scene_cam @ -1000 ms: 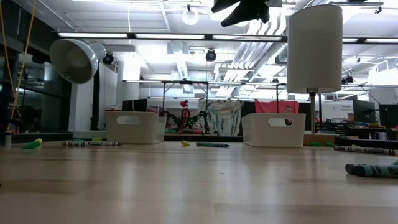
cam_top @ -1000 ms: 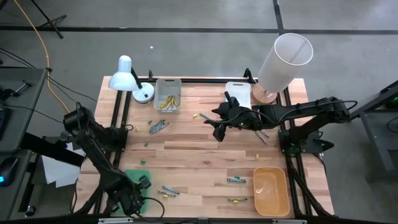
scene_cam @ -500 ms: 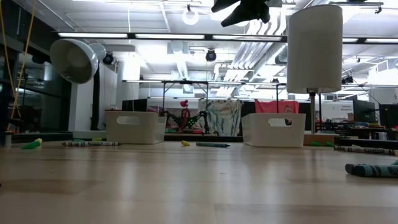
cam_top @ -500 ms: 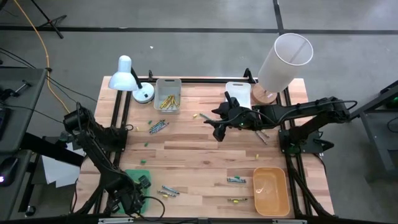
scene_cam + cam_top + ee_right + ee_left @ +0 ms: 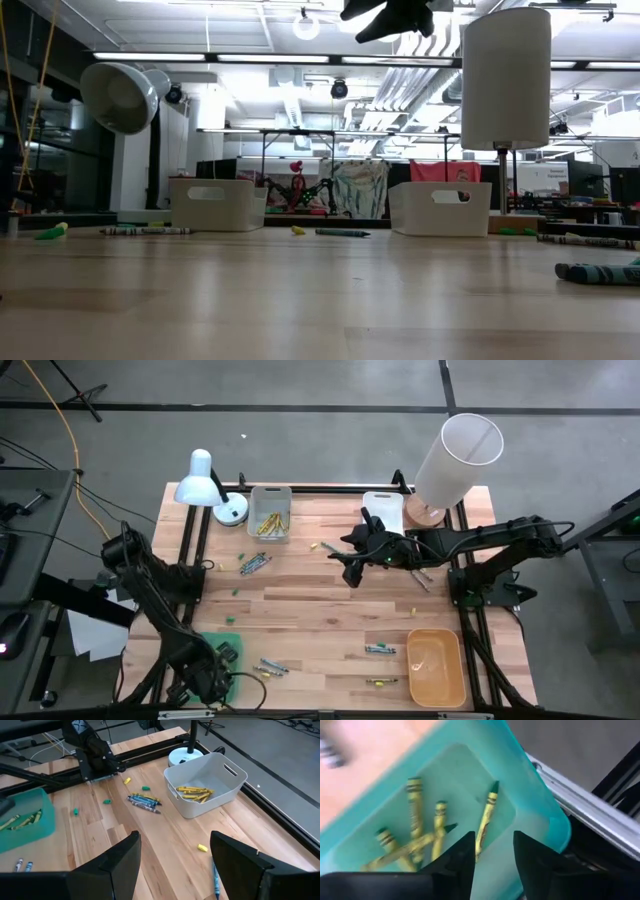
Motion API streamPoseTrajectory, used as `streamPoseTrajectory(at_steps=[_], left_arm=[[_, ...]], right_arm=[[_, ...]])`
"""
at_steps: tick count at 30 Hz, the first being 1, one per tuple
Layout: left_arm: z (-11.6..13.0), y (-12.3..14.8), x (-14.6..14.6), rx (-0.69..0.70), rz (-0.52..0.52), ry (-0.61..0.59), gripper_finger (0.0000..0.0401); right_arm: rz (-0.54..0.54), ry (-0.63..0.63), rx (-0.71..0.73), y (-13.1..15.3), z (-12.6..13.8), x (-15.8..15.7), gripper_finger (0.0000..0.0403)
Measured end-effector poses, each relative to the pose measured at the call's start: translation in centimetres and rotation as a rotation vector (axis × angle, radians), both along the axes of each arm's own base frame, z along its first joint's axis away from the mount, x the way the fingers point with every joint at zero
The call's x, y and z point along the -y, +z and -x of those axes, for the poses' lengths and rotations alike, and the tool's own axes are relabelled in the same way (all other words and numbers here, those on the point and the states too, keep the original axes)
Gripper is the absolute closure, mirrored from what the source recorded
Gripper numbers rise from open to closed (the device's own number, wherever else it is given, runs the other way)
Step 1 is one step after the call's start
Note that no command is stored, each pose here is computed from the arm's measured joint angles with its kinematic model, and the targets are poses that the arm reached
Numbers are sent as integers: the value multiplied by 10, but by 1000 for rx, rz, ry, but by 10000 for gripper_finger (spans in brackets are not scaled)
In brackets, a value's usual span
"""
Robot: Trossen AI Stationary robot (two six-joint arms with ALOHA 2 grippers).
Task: Sort crayons
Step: Put the green crayon into the green bin
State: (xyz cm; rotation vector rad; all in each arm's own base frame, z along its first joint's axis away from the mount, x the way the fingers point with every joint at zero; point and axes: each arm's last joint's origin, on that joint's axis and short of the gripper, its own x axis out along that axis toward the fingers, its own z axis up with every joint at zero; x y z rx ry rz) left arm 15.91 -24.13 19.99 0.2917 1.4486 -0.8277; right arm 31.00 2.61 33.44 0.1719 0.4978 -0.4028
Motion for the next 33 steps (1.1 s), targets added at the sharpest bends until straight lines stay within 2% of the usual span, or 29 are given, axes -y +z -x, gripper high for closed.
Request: streamPoseTrajectory(at_steps=[4, 6, 9, 13, 17, 20, 25, 29, 32, 33], left_arm=[[-15, 43, -23, 42, 66, 125, 275], [-22, 71, -41, 119, 125, 205, 275], [-32, 114, -74, 370, 162, 360, 275], [-41, 154, -122, 776, 108, 606, 275], [-48, 175, -162, 978, 43, 827, 275], [-58, 176, -178, 1075, 70, 910, 275], [-80, 149, -179, 1265, 316, 912, 275], [-89, 113, -179, 1375, 503, 992, 275], [-87, 102, -180, 1432, 610, 1044, 275], [-86, 99, -181, 1433, 612, 1049, 275]], right_arm=[[4, 34, -9, 0, 0, -1, 171], [4, 55, -13, 0, 0, -1, 171], [-6, 101, -18, 1, 1, -2, 171], [-33, 157, -27, 1, 2, -4, 171], [-73, 220, -37, 1, 4, -6, 171], [-95, 256, -42, 2, 6, -8, 171], [-98, 268, -26, 5, 7, -9, 171], [-95, 277, -12, 8, 10, -13, 171], [-94, 288, -5, 10, 12, -16, 171], [-94, 292, -2, 11, 13, -17, 171]])
